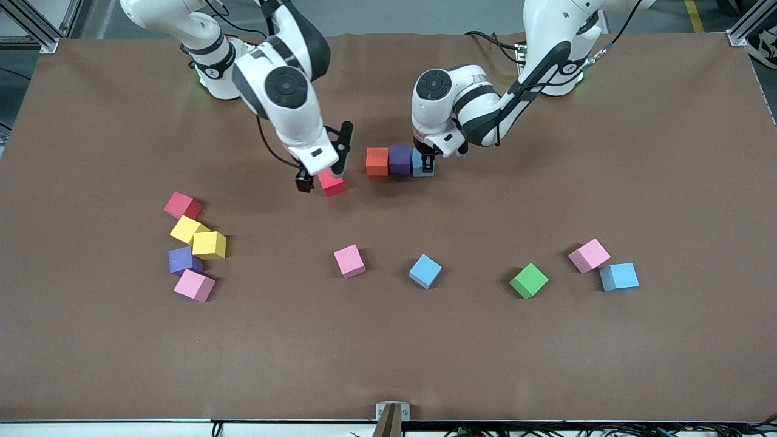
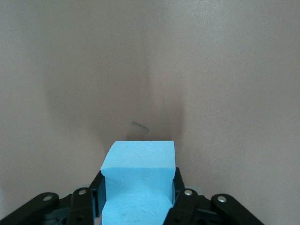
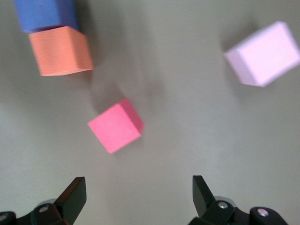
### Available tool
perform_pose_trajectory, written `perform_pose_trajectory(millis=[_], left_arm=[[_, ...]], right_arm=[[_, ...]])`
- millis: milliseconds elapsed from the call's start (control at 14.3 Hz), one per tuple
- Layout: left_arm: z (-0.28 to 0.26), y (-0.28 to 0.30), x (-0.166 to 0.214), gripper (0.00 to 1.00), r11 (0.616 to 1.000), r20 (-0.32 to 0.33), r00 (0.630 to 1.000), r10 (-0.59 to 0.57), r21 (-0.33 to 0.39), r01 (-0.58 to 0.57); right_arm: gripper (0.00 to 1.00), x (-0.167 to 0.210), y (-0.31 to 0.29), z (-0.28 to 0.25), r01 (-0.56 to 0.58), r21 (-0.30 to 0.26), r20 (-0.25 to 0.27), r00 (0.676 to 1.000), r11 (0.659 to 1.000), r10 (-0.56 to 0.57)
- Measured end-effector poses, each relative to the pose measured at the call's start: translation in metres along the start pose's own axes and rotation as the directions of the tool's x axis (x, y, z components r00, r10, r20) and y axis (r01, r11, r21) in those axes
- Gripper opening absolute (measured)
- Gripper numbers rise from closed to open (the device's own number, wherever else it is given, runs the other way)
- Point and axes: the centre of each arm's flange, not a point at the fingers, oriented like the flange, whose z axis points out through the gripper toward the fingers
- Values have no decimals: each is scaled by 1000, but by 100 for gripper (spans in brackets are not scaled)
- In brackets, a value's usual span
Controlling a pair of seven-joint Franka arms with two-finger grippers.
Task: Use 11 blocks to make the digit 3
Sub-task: 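Grasp the red cube with the right gripper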
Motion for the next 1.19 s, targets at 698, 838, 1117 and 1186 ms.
perform_pose_trajectory(millis=[698, 838, 1117, 1186], left_arm=[[4, -5, -4, 56, 1000, 9, 1000, 10, 6, -10], [5, -7, -5, 56, 1000, 9, 1000, 13, 9, -13], [5, -7, -6, 56, 1000, 10, 1000, 15, 9, -15], [5, -8, -6, 56, 1000, 10, 1000, 15, 9, -15]], right_arm=[[100, -37, 46, 29, -424, -6, -60, 904, 905, 423], [100, -32, 38, 39, -572, 16, -46, 819, 820, 572], [100, -7, 14, 77, -719, 49, -75, 690, 693, 720], [100, -2, 8, 92, -735, 58, -84, 670, 675, 737]])
